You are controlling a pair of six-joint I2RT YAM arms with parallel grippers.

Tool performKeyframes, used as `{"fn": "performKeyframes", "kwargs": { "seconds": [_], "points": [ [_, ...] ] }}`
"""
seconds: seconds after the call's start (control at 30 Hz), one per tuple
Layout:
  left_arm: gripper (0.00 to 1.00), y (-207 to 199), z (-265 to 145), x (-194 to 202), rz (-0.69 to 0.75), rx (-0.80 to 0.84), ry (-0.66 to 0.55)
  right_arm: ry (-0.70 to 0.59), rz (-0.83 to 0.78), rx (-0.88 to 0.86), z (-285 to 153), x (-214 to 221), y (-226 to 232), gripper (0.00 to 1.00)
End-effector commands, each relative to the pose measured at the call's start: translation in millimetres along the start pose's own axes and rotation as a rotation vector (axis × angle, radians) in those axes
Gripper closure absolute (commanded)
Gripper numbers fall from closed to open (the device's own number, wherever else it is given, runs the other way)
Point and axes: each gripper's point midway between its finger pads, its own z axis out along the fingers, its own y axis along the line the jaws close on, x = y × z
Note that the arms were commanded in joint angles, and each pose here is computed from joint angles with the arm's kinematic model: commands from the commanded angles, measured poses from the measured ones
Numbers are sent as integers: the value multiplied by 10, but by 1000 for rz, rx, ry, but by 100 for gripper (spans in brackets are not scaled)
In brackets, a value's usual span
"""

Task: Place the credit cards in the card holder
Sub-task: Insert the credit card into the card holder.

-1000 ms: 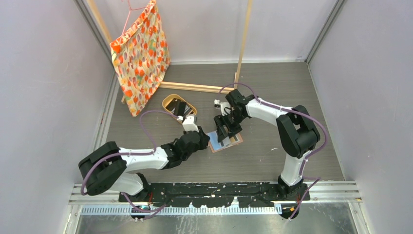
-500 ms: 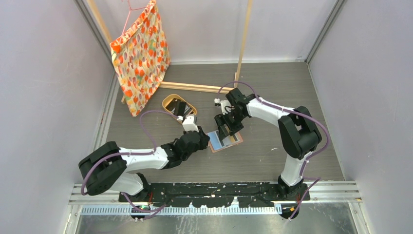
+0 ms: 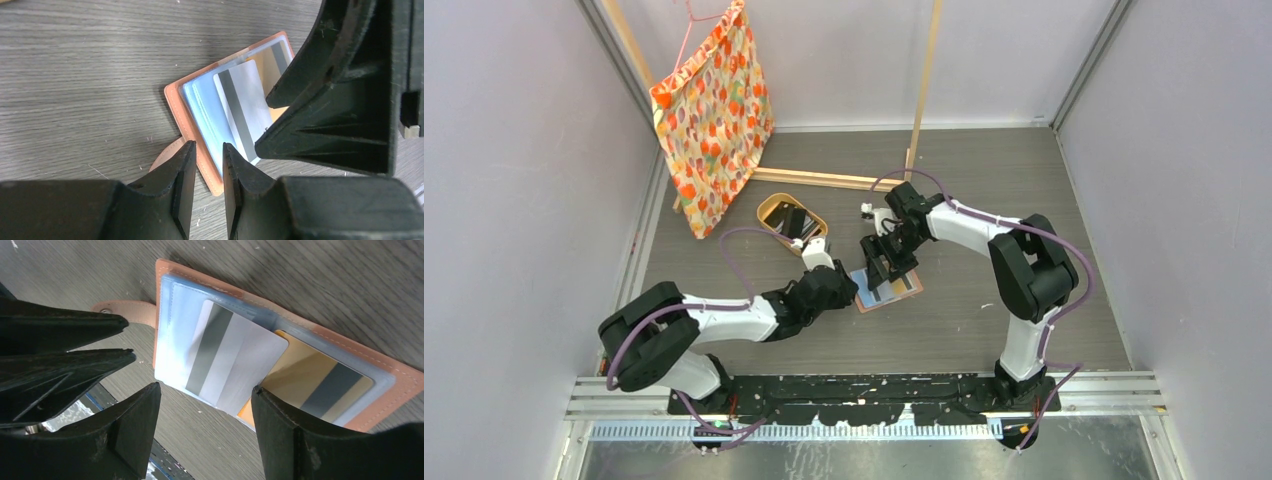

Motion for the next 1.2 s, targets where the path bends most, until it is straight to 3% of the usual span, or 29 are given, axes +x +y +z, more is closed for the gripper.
{"fn": "performKeyframes", "kwargs": {
  "seconds": [0.0,0.43,0.7,1.17],
  "points": [
    [72,-57,65,-36,-74,-8,21,-38,-10,-48,19,-149,106,29],
    [72,-22,115,11,-132,4,50,-69,16,-161,65,-238,274,29],
    [73,-36,93,-36,-144,34,26,-173,-41,-107,-289,-395,220,29],
    [74,-56,146,8,-135,40,51,-100,69,-134,-53,-293,94,30]
  ]
}}
